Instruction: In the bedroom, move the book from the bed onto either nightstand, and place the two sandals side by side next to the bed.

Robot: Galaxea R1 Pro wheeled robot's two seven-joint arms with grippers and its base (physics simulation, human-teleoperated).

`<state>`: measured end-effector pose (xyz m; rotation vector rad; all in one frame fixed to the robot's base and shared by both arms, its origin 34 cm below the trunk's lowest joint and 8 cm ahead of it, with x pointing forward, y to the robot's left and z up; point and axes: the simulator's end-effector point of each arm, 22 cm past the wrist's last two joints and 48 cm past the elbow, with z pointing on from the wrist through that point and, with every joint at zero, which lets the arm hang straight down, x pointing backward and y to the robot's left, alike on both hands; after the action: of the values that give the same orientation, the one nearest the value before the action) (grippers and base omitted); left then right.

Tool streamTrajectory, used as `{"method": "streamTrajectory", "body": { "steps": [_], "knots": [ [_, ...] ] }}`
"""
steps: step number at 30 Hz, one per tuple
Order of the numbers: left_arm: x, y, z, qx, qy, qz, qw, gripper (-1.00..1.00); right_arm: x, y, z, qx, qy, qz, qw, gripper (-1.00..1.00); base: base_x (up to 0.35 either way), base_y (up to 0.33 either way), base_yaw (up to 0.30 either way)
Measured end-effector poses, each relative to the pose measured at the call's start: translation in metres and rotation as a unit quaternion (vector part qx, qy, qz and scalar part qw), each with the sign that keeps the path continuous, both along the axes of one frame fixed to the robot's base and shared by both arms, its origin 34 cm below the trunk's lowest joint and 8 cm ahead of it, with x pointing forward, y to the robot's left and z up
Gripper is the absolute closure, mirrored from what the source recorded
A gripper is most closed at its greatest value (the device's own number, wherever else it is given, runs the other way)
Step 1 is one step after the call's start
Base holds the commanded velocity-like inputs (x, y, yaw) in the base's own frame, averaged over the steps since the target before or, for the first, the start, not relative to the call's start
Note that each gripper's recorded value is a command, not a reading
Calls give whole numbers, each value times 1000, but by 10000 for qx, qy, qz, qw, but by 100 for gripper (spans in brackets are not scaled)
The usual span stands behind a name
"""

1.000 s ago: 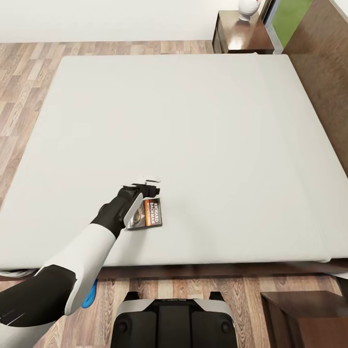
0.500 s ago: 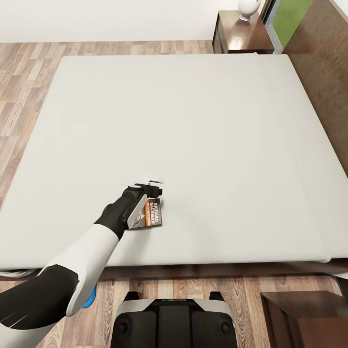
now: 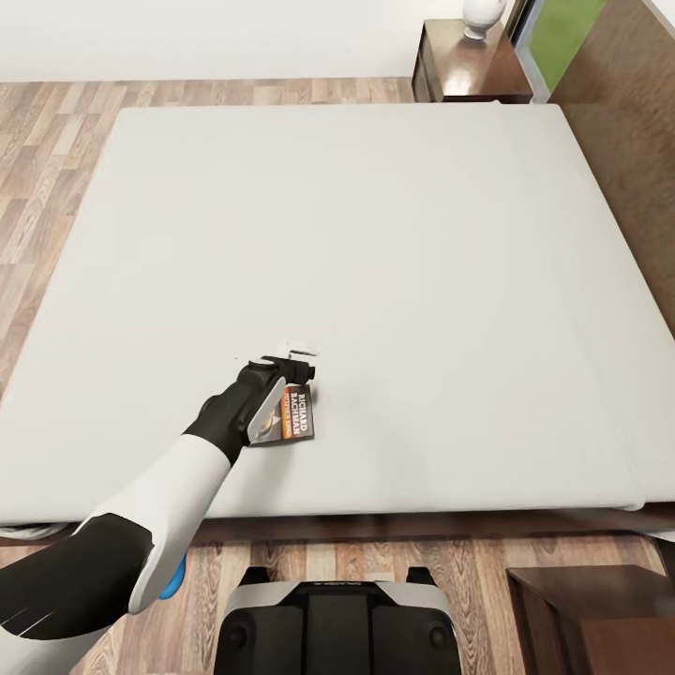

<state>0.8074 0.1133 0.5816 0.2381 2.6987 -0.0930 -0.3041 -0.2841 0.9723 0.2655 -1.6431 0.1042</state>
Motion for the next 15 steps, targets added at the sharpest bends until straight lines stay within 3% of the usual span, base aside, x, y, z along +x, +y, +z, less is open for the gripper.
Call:
{"method": "streamTrajectory", "body": {
  "steps": [15],
  "knots": [
    [0, 3, -6, 22, 10, 1, 10000, -100, 1, 2, -5, 5, 0, -9, 10000, -100, 0, 0, 0]
  ]
}}
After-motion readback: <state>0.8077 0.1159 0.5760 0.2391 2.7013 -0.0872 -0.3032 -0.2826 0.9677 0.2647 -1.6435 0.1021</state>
